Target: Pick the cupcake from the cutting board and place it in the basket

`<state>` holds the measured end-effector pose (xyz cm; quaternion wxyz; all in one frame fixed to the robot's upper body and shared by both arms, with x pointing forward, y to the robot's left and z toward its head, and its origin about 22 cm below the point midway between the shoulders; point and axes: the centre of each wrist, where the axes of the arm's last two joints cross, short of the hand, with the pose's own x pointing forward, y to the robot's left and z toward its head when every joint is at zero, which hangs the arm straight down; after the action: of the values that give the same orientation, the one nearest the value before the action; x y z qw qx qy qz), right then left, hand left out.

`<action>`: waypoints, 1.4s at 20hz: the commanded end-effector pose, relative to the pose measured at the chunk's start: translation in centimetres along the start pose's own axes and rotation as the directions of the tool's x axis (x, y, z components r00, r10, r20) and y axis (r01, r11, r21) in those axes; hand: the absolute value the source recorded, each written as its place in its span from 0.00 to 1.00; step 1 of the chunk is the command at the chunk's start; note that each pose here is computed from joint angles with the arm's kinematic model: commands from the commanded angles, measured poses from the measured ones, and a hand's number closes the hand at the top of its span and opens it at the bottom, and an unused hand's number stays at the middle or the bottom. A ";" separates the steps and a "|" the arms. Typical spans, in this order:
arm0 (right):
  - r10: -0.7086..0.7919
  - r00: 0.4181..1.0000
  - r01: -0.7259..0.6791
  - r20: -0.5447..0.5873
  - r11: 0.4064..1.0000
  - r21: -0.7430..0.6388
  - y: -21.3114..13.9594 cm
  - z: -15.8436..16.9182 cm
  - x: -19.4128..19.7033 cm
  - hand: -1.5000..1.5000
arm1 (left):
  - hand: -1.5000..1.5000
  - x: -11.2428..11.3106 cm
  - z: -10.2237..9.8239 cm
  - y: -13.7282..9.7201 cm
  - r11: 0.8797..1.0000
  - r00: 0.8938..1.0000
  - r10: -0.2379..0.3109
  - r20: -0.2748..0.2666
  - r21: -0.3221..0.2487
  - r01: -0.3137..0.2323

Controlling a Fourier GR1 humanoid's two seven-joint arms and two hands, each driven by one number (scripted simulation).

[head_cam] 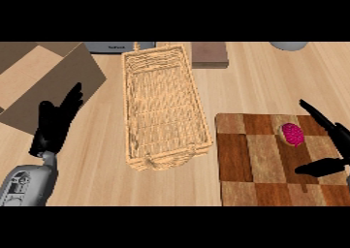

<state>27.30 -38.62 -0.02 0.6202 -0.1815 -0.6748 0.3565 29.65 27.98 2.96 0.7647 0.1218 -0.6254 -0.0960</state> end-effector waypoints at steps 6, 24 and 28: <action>-0.014 1.000 0.014 -0.018 1.000 0.012 0.9 -2.3 -0.2 0.00 | 0.50 -1.0 0.8 -1.6 1.000 1.000 -0.002 0.002 -0.005 0.002; 0.280 0.956 -0.281 0.085 0.960 0.001 11.4 -8.3 5.9 1.00 | 0.50 0.6 -0.6 0.5 0.999 1.000 -0.022 0.007 -0.027 0.023; 0.353 0.931 -0.363 0.093 0.923 0.128 14.6 -10.6 9.6 1.00 | 0.50 1.0 -0.6 -2.0 0.996 0.999 -0.026 0.039 -0.081 0.029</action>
<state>32.44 -26.84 -3.49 0.5434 -0.2503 -0.6379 0.4850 30.15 26.76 2.90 0.7601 0.1076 -0.6298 -0.1184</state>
